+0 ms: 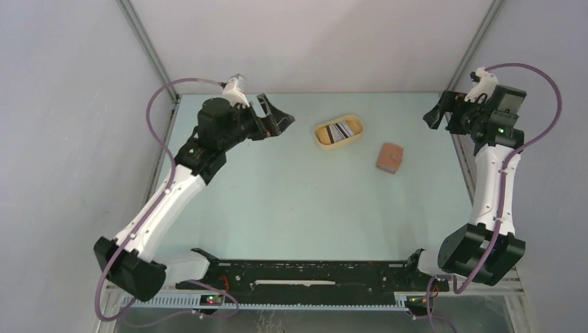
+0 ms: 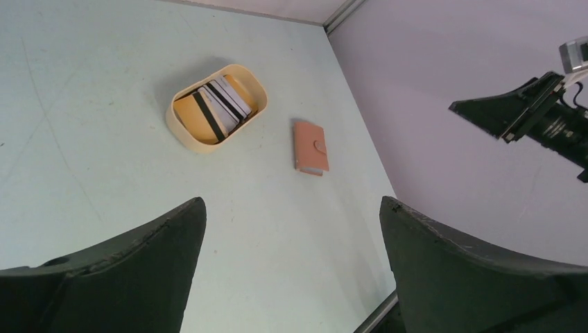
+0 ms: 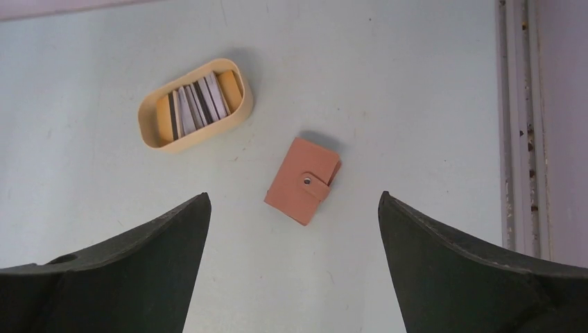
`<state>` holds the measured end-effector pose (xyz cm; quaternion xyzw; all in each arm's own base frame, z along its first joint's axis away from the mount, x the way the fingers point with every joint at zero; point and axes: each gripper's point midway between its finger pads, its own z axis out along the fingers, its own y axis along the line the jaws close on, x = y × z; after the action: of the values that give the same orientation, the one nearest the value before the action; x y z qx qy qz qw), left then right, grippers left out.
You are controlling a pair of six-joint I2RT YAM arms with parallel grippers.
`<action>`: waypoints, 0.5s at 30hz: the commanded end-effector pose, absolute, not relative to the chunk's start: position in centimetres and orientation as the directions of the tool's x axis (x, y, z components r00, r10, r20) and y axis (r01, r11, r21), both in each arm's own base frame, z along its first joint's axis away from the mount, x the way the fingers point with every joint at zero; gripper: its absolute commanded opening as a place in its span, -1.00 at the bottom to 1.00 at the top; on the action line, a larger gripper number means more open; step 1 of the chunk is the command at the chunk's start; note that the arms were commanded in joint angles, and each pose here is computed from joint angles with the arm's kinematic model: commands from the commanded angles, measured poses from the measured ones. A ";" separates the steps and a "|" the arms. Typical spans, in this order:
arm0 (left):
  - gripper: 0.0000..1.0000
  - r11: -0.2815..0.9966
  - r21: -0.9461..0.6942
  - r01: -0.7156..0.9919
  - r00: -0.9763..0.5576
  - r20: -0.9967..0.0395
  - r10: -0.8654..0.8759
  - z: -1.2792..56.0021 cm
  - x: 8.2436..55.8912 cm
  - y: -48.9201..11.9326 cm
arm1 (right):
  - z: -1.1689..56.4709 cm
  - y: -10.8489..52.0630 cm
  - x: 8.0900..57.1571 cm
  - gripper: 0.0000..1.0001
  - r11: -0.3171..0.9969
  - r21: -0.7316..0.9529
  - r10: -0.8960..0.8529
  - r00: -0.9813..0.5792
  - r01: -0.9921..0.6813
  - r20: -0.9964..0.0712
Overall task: Put the credit cards into the card holder
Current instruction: Move the card holder to the center of the board.
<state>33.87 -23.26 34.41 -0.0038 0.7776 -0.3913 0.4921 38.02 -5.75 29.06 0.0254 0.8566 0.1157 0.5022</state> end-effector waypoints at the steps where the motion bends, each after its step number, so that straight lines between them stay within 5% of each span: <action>1: 1.00 0.732 -0.563 0.383 -0.444 -0.807 -0.389 35.3 32.0 -20.6 | 33.5 -5.2 37.1 0.99 0.951 0.286 0.218 -0.402 -0.118 -0.889; 8: 1.00 0.696 -0.637 0.331 -0.384 -0.765 -0.517 41.4 29.5 -17.4 | 34.0 -0.5 34.8 0.99 0.775 0.446 0.215 -0.478 -0.448 -0.852; 15: 1.00 0.547 -0.765 0.341 -0.440 -0.644 -0.626 48.2 27.3 -18.0 | 31.7 3.2 33.7 0.99 0.784 0.326 0.036 -0.486 -0.528 -0.873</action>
<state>29.09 -17.70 43.63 -0.0689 0.7333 -0.4055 0.5414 35.32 0.82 31.40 -0.0872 0.8208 0.2907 0.4840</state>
